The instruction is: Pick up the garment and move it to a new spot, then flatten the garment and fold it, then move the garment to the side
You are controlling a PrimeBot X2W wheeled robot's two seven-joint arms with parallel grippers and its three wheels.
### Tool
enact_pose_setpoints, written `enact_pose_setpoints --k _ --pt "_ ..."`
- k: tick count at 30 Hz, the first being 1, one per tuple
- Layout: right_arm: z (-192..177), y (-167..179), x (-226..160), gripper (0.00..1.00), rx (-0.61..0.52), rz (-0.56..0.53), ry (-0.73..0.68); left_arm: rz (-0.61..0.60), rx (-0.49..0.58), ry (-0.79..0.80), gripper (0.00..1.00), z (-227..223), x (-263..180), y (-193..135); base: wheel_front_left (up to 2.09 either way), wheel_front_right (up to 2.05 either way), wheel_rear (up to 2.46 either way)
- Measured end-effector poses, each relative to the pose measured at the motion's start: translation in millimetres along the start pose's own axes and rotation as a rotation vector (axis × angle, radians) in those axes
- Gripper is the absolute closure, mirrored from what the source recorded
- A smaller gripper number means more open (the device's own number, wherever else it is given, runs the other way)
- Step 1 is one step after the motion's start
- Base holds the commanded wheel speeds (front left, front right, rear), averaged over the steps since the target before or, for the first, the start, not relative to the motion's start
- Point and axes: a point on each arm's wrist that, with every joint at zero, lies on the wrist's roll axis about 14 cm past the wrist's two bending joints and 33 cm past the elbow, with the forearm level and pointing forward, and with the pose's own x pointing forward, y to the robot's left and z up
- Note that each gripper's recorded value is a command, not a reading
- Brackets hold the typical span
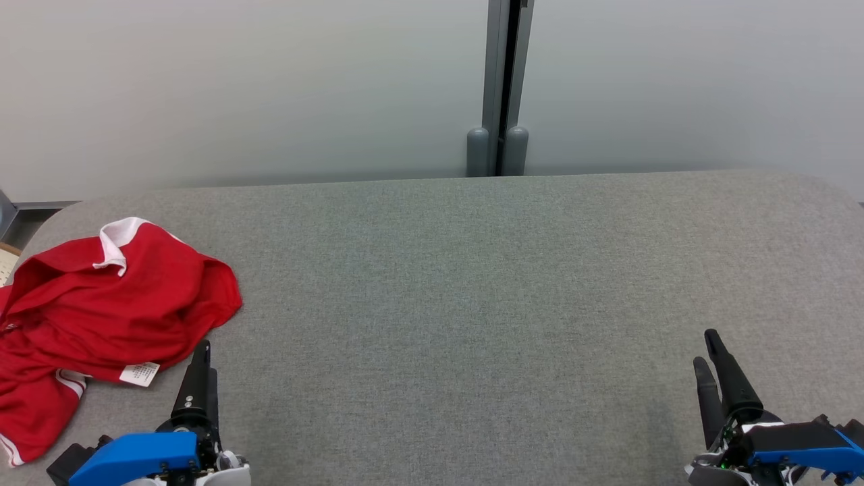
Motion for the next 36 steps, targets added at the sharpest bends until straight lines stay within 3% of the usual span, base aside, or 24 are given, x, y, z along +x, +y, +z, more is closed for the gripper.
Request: enact_pose_setpoints --k 22,27,36 --pt "0 11 0 0.00 -0.411 0.031 -0.027 0.034 0.425 0.018 0.00 -13 -1 1 0.00 0.00 0.00" --pt "-3 13 -1 0.00 -0.563 0.044 -0.027 0.027 0.583 0.021 0.00 -16 -3 1 0.00 0.00 0.00" --pt "-7 16 0 0.00 -0.685 0.061 -0.025 0.016 0.725 0.021 0.00 -18 -5 0 0.00 0.00 0.00"
